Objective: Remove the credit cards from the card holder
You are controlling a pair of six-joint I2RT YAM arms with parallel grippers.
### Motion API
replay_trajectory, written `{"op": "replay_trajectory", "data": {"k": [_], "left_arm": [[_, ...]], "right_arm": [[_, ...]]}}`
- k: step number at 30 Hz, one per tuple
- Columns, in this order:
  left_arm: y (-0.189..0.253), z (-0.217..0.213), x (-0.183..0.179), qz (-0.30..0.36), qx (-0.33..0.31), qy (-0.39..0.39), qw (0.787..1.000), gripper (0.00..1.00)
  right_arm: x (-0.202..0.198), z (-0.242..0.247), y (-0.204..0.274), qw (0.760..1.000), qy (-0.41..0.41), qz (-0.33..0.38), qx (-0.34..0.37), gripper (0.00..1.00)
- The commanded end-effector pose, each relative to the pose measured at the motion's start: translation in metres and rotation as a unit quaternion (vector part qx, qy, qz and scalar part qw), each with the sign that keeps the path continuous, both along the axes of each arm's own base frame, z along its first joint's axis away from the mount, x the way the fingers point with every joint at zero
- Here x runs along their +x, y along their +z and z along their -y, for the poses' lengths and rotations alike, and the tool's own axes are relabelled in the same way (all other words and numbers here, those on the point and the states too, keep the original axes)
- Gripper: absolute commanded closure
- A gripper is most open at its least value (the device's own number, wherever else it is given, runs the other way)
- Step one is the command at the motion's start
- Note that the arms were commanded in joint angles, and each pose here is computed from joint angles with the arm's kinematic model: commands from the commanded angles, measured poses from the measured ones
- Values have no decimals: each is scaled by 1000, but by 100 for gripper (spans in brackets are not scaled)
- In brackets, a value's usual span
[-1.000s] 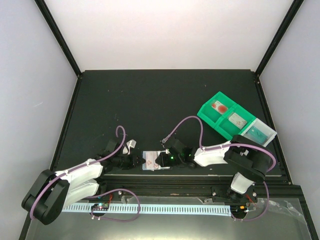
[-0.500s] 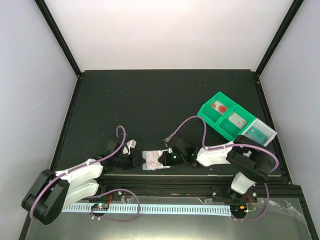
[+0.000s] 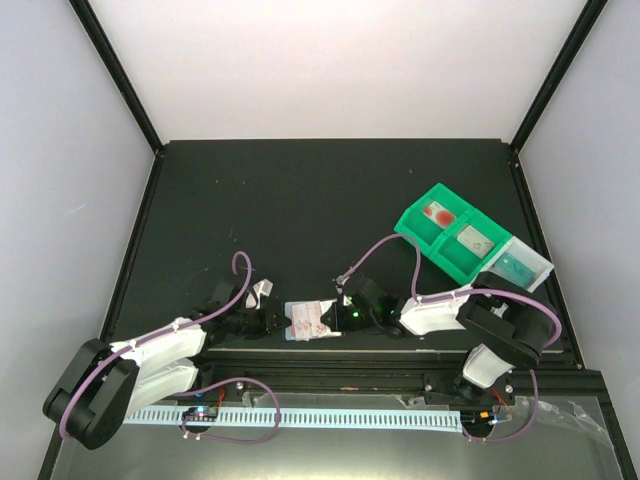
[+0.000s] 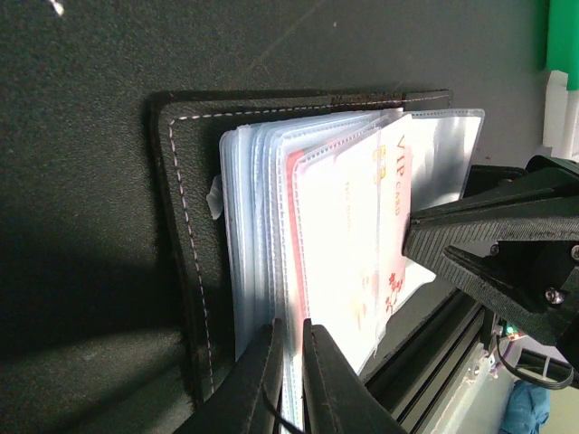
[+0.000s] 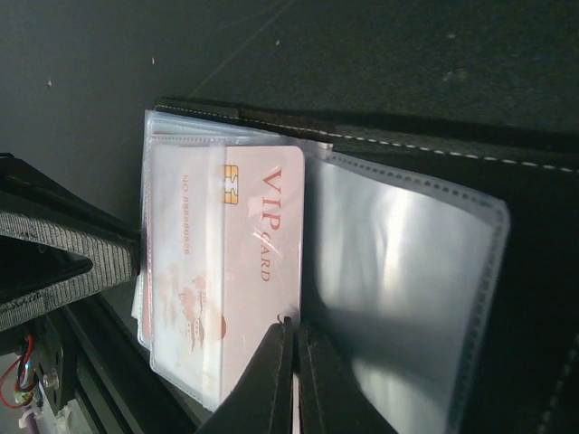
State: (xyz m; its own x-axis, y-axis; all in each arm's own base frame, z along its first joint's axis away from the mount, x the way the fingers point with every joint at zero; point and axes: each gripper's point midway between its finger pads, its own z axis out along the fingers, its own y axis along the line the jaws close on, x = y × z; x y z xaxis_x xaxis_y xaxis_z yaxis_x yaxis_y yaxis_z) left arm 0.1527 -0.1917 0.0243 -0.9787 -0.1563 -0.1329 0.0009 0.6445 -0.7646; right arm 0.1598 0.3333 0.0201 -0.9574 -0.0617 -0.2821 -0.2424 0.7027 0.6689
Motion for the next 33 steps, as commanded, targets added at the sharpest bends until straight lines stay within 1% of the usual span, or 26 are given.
{"op": "replay_trajectory", "data": {"k": [1, 8, 14, 21, 25, 28, 31, 33], "left_arm": [[-9, -5, -4, -3, 19, -1, 1000, 90], [-9, -5, -4, -5, 19, -1, 1000, 90], [-4, -3, -4, -3, 11, -3, 1000, 85], [10, 0, 0, 3, 5, -4, 1000, 68], [22, 1, 4, 14, 4, -2, 1000, 44], [33, 1, 7, 27, 5, -2, 1000, 33], [49, 2, 10, 48, 3, -11, 999, 28], [60, 2, 12, 65, 4, -17, 998, 26]], "right_arm": [[3, 8, 1, 1000, -12, 5, 5, 99], [7, 19, 5, 1000, -21, 8, 9, 99], [11, 29, 14, 999, -21, 19, 20, 99], [11, 31, 32, 999, 4, 43, 24, 99], [10, 29, 44, 998, 26, 55, 30, 99], [9, 29, 52, 996, 50, 66, 25, 99], [7, 28, 64, 993, 81, 83, 25, 99], [4, 27, 73, 990, 101, 93, 26, 99]]}}
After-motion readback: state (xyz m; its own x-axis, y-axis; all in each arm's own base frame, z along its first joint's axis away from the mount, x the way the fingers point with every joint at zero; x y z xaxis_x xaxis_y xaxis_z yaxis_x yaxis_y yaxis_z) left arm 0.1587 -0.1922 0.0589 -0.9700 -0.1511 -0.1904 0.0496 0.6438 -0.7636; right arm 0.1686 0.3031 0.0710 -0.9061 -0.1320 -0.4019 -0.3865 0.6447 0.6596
